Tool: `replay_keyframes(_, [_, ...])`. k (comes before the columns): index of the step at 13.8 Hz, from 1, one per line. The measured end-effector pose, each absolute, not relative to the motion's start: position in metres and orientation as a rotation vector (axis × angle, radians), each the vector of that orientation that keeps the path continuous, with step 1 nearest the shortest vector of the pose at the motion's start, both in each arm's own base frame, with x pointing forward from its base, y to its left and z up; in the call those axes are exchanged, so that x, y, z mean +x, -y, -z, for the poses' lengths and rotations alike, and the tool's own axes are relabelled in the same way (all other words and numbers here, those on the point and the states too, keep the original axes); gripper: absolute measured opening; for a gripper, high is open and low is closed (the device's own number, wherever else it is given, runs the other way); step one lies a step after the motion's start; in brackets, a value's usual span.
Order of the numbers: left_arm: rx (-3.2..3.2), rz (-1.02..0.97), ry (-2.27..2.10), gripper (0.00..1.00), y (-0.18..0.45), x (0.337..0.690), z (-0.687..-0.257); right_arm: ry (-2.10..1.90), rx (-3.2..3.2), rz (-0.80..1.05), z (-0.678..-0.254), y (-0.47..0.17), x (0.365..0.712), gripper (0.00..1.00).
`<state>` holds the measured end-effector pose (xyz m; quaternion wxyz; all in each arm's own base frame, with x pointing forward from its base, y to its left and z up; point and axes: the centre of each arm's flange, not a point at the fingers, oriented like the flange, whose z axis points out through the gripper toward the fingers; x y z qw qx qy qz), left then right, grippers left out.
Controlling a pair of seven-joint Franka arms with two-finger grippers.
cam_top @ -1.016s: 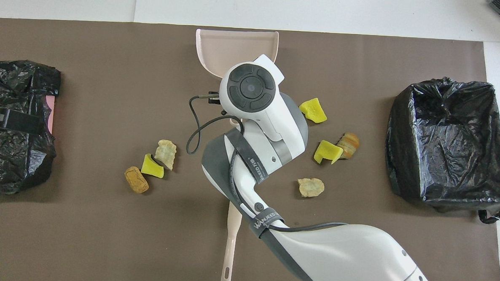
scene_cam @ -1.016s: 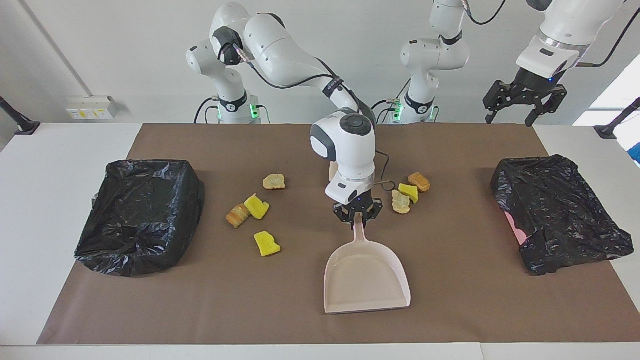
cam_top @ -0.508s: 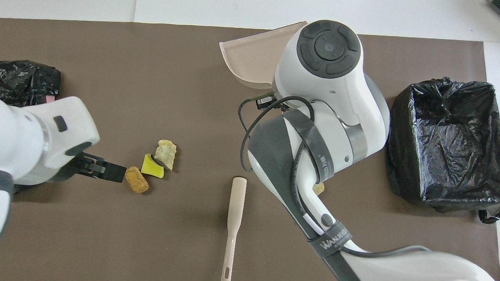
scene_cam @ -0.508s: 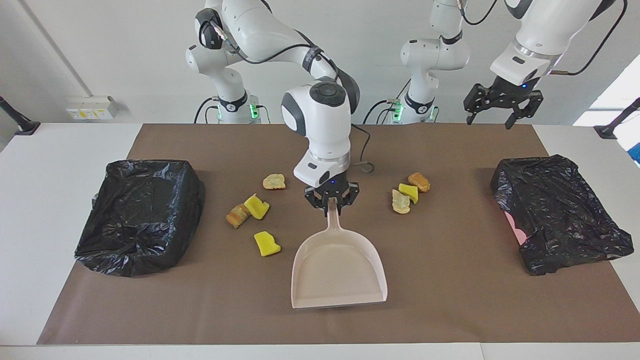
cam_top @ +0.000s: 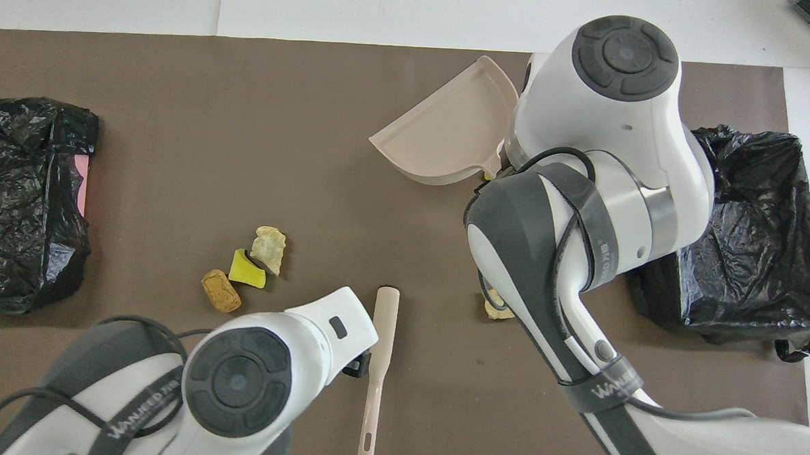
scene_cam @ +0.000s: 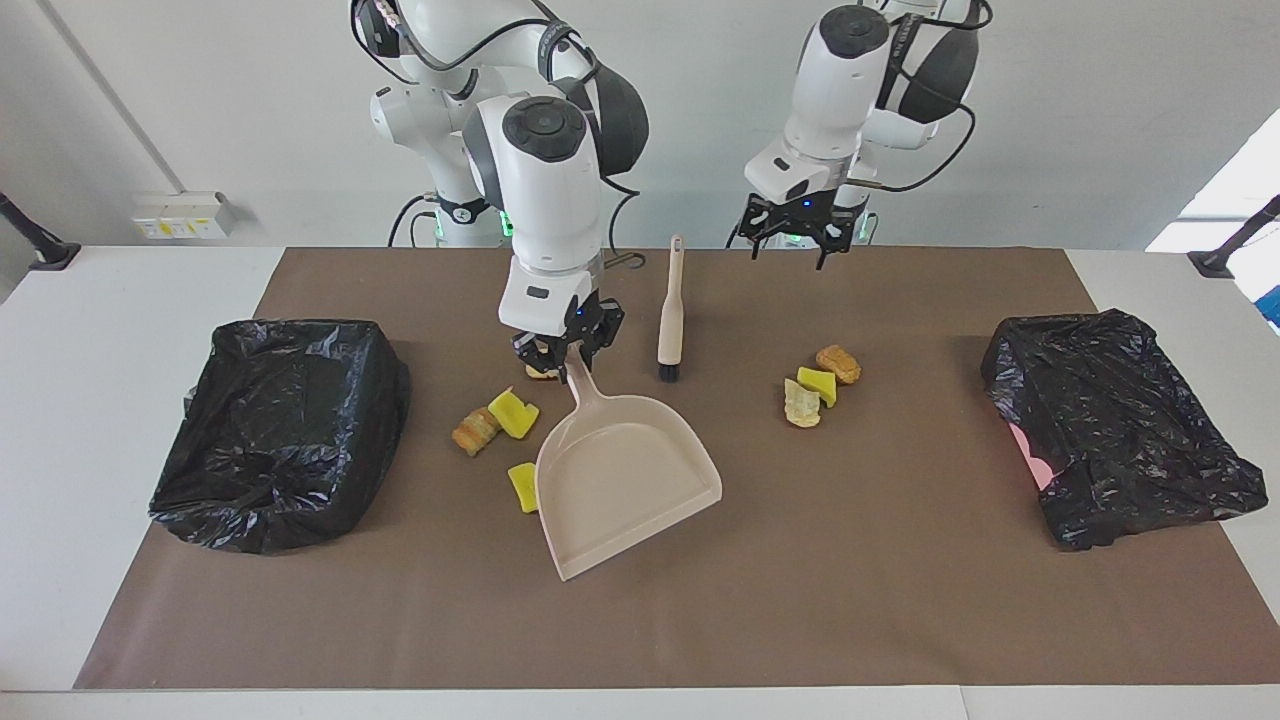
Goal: Sweep and dump trash in bin
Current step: 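Place the dustpan with the right gripper while the left gripper grasps the brush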
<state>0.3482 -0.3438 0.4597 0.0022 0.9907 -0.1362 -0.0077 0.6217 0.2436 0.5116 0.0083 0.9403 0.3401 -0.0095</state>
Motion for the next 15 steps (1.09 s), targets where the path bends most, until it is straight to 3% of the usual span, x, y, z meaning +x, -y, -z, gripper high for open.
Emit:
replay_keyframes(4, [3.145, 0.071, 0.388, 1.0, 0.395, 0.296, -0.373, -1.396, 2.806, 0.102, -0.494, -0.21, 0.621, 0.32])
replay_keyframes(8, [3.17, 0.113, 0.405, 0.99, 0.393, 0.283, -0.351, -1.631, 2.693, 0.139, -0.482, -0.192, 0.609, 0.32])
replay_keyframes(9, [3.171, 0.116, 0.409, 0.92, 0.393, 0.281, -0.351, -1.685, 2.664, 0.147, -0.481, -0.192, 0.605, 0.32])
replay_keyframes(11, [3.165, 0.133, 0.395, 0.87, 0.393, 0.28, -0.35, -1.796, 2.596, 0.151, -0.481, -0.191, 0.602, 0.32])
replay_keyframes(13, [3.154, 0.166, 0.372, 0.64, 0.393, 0.277, -0.347, -1.856, 2.556, 0.146, -0.482, -0.191, 0.601, 0.32])
replay_keyframes(15, [3.154, 0.18, 0.371, 0.62, 0.393, 0.274, -0.345, -1.863, 2.55, 0.142, -0.482, -0.192, 0.601, 0.32])
